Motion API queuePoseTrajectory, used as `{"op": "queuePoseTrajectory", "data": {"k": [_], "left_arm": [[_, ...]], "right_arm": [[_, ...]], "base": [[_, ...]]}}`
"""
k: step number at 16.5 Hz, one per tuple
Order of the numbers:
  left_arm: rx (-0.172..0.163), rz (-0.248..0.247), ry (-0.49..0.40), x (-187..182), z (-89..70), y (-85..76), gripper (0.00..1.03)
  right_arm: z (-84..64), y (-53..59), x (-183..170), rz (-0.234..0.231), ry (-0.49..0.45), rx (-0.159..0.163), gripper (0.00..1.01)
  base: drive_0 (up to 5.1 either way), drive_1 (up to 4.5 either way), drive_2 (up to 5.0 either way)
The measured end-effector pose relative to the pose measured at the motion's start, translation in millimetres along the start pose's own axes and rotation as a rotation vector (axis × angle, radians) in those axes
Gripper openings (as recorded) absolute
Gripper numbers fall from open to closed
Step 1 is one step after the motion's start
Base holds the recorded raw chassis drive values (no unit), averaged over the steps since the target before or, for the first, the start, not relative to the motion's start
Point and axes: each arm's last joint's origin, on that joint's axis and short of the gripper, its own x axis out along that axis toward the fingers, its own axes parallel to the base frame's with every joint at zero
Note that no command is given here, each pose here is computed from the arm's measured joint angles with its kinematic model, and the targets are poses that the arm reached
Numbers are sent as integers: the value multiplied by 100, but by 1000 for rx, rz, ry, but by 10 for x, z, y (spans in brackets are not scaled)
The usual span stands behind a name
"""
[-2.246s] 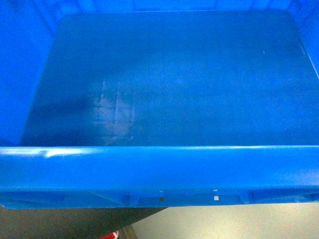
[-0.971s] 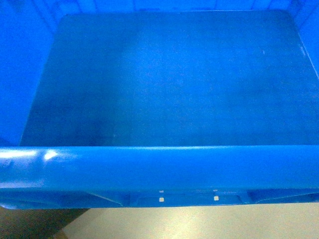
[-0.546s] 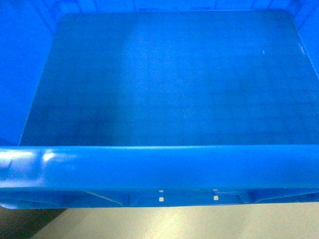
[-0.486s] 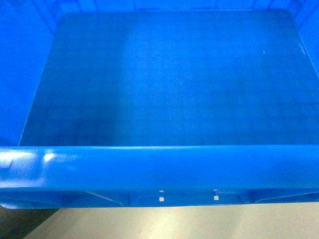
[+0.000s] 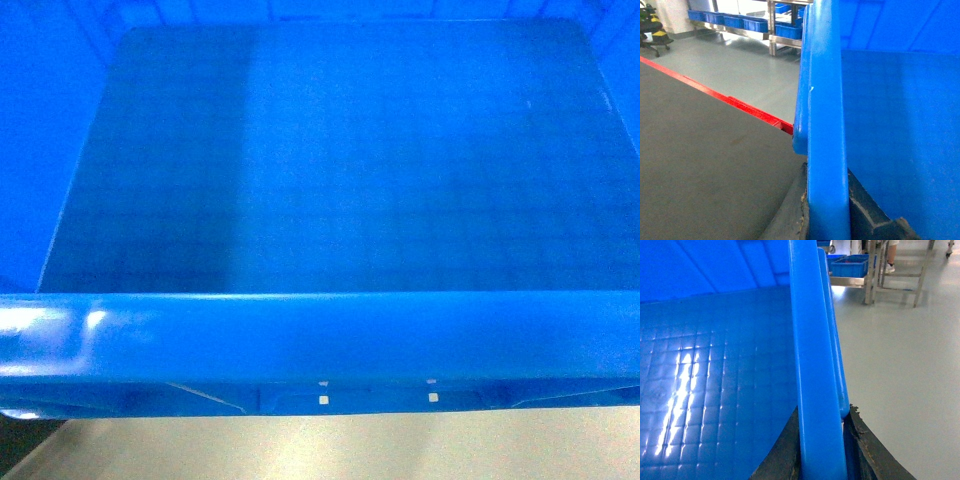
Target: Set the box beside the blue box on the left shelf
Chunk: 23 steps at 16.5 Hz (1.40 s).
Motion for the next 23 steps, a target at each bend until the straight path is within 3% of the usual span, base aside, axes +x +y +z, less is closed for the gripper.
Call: {"op": "queuePoseTrajectory", "data": {"k": [23], "left_arm": [[0, 0, 0, 0, 0, 0, 10]], "right_arm": [[0, 0, 0, 0, 0, 0, 16]], "base": [[-146, -146, -146]]}}
